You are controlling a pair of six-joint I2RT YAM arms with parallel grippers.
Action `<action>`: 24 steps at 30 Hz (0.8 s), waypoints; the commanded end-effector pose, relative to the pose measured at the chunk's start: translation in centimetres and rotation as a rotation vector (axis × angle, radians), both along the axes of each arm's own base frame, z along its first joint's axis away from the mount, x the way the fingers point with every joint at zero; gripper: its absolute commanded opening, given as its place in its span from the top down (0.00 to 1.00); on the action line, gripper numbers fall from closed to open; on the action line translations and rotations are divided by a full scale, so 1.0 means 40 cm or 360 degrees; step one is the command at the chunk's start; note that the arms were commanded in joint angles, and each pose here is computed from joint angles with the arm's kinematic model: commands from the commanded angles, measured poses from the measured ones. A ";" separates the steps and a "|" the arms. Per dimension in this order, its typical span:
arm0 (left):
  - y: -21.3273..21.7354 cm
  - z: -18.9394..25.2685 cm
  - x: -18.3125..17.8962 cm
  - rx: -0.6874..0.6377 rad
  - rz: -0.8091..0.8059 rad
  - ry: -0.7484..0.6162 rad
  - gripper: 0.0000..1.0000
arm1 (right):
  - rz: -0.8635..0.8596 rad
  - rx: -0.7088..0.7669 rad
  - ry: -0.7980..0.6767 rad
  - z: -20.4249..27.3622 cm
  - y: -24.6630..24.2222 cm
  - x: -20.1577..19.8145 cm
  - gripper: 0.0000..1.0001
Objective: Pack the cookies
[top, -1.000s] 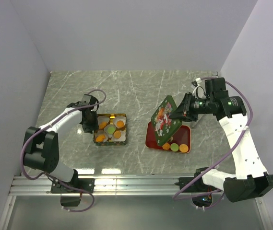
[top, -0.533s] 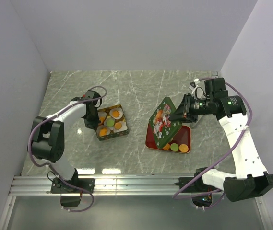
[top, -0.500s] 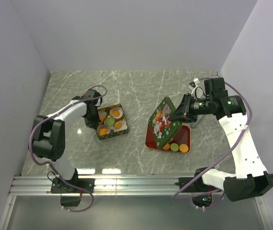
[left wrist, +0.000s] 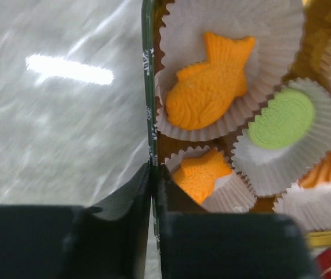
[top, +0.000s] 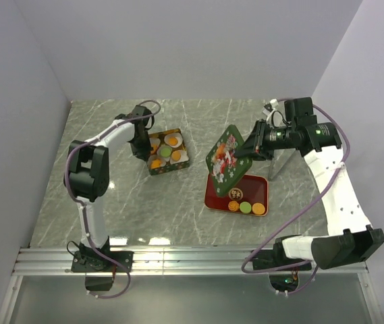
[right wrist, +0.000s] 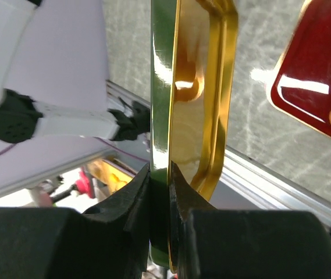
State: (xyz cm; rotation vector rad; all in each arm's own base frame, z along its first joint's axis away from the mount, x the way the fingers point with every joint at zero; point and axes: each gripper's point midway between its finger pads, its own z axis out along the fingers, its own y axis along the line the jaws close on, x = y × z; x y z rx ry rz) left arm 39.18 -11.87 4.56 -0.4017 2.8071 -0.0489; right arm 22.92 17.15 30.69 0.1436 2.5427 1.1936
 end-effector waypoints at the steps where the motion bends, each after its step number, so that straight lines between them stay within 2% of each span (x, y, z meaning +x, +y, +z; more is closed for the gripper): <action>1: -0.064 -0.003 0.065 -0.0146 -0.0069 -0.0062 0.84 | -0.0003 0.0223 -0.0185 0.093 0.034 0.067 1.00; 2: -0.075 -0.001 0.072 -0.0180 -0.0083 -0.0075 0.80 | -0.0012 0.0275 -0.0165 0.085 0.043 0.083 1.00; 3: -0.079 -0.003 0.073 -0.0194 -0.0090 -0.0079 0.70 | 0.0001 0.0348 -0.0160 0.092 0.056 0.092 1.00; 5: -0.092 0.010 0.079 -0.0242 -0.0109 -0.0121 0.58 | -0.0046 0.0476 -0.0155 0.090 0.076 0.145 1.00; 6: -0.092 0.003 0.072 -0.0248 -0.0116 -0.0112 0.54 | -0.0057 0.0546 -0.0184 0.106 0.086 0.171 1.00; 11: -0.087 0.059 0.069 -0.0284 -0.0132 -0.0205 0.33 | -0.0085 0.0579 -0.0186 0.061 0.105 0.263 1.00; 16: -0.042 0.137 0.084 -0.0400 -0.0079 -0.0353 0.21 | -0.0058 0.0645 -0.0223 0.018 0.150 0.344 1.00; 18: 0.010 0.171 0.088 -0.0491 0.0005 -0.0415 0.10 | -0.0059 0.0681 -0.0257 0.016 0.166 0.371 1.00; 21: 0.045 0.227 0.100 -0.0714 0.0022 -0.0558 0.05 | -0.0058 0.0728 -0.0217 -0.030 0.211 0.412 1.00; 22: 0.063 0.232 0.105 -0.0715 0.0044 -0.0602 0.05 | -0.0060 0.0744 -0.0211 -0.038 0.221 0.422 1.00; 24: 0.072 0.243 0.082 -0.0891 0.0043 -0.0625 0.05 | -0.0031 0.0830 -0.0232 -0.029 0.265 0.430 1.00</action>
